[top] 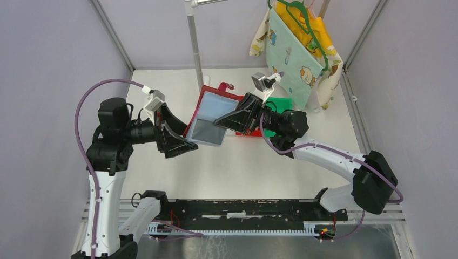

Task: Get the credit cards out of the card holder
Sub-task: Remove the credit card from the card holder.

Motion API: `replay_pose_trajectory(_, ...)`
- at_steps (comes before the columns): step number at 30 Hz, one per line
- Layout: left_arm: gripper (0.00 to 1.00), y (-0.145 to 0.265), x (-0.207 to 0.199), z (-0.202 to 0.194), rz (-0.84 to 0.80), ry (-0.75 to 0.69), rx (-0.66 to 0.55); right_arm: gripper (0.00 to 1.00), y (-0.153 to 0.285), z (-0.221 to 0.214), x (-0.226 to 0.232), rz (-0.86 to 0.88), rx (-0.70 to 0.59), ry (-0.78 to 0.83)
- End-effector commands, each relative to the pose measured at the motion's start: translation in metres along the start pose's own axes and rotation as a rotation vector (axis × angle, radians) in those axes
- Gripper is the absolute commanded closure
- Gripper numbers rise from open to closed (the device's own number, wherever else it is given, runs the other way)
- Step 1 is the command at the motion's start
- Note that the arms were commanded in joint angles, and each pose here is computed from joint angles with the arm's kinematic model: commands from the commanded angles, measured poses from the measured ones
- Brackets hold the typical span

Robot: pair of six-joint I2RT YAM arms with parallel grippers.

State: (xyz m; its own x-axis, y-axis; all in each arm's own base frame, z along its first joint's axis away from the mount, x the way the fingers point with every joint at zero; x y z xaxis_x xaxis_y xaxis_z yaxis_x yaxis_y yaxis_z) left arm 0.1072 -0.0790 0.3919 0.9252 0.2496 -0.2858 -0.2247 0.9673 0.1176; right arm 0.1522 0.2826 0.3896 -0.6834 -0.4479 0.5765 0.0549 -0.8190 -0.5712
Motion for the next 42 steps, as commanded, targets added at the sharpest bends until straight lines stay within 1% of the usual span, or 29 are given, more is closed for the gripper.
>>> replay_pose_trajectory(1, 0.15, 0.005, -0.013, 0.000, -0.051, -0.122, -0.013, 1.00, -0.006, 0.007, 0.019, 0.032, 0.015, 0.087)
replay_pose_trajectory(2, 0.13, 0.006, -0.017, -0.001, -0.065, -0.134, -0.014, 1.00, -0.006, 0.008, 0.018, 0.022, 0.014, 0.094)
replay_pose_trajectory(4, 0.11, 0.007, -0.023, -0.002, -0.089, -0.160, -0.020, 1.00, -0.007, 0.009, 0.020, 0.017, 0.013, 0.107)
replay_pose_trajectory(8, 0.12, 0.009, -0.030, 0.000, -0.142, -0.190, -0.033, 1.00, -0.008, 0.010, 0.020, 0.020, 0.012, 0.107)
replay_pose_trajectory(11, 0.14, 0.009, -0.030, 0.003, -0.137, -0.195, -0.033, 1.00, -0.008, 0.009, 0.022, 0.024, 0.011, 0.106)
replay_pose_trajectory(14, 0.21, 0.007, -0.021, 0.005, -0.097, -0.170, -0.022, 1.00, -0.009, 0.007, 0.023, 0.033, 0.016, 0.105)
replay_pose_trajectory(19, 0.38, 0.004, -0.011, 0.006, -0.069, -0.132, -0.010, 1.00, -0.010, 0.004, 0.026, 0.047, 0.024, 0.101)
replay_pose_trajectory(21, 0.45, 0.004, -0.010, 0.007, -0.069, -0.130, -0.009, 1.00, -0.010, 0.004, 0.027, 0.051, 0.024, 0.102)
replay_pose_trajectory(27, 0.60, 0.004, -0.009, 0.008, -0.057, -0.133, -0.014, 1.00, -0.009, 0.003, 0.029, 0.068, 0.026, 0.096)
replay_pose_trajectory(33, 0.70, 0.003, -0.008, 0.008, -0.056, -0.131, -0.017, 1.00, -0.008, 0.000, 0.029, 0.098, 0.021, 0.059)
replay_pose_trajectory(39, 0.73, 0.003, -0.010, 0.013, -0.054, -0.142, -0.032, 1.00, -0.008, -0.001, 0.030, 0.138, 0.013, 0.024)
replay_pose_trajectory(42, 0.75, 0.003, -0.012, 0.019, -0.043, -0.108, -0.050, 1.00, -0.009, -0.004, 0.028, 0.137, 0.021, 0.019)
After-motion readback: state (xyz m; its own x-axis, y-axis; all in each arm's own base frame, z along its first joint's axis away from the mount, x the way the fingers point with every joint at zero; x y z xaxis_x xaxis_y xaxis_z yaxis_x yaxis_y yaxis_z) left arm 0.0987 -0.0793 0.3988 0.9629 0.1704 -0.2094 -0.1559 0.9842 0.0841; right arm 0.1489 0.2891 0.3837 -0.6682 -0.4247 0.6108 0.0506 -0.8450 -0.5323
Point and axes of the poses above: each gripper's point midway between its finger pads, its own y axis back along the fingers, its own x axis along the line the jaws close on, z = x × y, the point moved 10 cm from there along y, back along the fingers, and after that the axes turned 8 degrees about -y, right-handed, at the moved point
